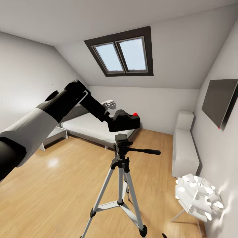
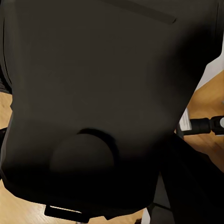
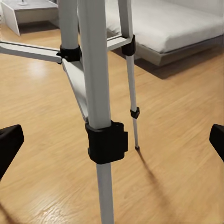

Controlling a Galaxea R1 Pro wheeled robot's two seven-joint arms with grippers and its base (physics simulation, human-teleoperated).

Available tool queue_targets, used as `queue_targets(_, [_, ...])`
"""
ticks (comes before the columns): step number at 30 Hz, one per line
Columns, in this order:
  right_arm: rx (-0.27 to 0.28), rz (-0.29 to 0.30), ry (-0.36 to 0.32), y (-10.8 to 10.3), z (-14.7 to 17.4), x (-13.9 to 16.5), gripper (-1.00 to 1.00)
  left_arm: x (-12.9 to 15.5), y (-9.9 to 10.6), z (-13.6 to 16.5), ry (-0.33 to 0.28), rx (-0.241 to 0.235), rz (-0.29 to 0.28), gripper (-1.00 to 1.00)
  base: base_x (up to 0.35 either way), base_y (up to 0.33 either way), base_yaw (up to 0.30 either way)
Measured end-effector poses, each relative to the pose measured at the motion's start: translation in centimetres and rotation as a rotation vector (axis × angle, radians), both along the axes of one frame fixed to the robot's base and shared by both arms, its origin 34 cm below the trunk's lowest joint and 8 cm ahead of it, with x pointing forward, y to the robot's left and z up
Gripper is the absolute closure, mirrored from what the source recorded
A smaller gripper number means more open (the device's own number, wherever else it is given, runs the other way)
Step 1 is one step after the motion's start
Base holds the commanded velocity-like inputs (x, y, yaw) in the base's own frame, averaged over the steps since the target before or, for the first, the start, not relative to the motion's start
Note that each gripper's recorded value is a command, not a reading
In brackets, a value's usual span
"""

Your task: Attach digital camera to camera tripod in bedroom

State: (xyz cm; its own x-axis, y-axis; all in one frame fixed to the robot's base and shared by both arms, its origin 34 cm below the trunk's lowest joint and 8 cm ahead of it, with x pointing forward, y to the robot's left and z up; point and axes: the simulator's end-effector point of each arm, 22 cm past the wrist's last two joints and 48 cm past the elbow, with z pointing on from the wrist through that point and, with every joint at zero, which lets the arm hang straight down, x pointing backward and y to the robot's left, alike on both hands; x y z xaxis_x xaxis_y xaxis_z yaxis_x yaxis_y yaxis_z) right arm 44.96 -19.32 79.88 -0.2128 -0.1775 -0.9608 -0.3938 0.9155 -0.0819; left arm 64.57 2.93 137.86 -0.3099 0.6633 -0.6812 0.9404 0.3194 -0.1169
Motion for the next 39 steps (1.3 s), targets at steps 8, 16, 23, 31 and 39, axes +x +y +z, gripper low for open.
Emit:
queue_targets(8, [0.014, 0.003, -0.038, 0.2, 0.9, 0.2, -1.0, 0.0, 0.0, 0.0, 0.0, 0.0, 0.0, 1.0, 0.0, 0.0, 0.0])
queue_targets(16, [0.05, 0.015, -0.112, 1.7, 3.3, 2.0, -1.0, 0.0, 0.0, 0.0, 0.0, 0.0, 0.001, 1.0, 0.0, 0.0, 0.0])
queue_targets(23, [0.08, 0.026, -0.179, 2.9, 5.8, 3.8, -1.0, 0.0, 0.0, 0.0, 0.0, 0.0, -0.001, 1.0, 0.0, 0.0, 0.0])
queue_targets(31, [0.091, 0.03, -0.176, 4.0, 6.8, 5.3, -1.0, -0.1, -0.2, 0.0, 0.001, -0.001, -0.004, 1.0, 0.0, 0.0, 0.0])
queue_targets(39, [0.099, 0.034, -0.173, 5.0, 7.9, 6.6, -1.0, -0.1, -0.2, 0.0, 0.001, -0.001, -0.004, 1.0, 0.0, 0.0, 0.0])
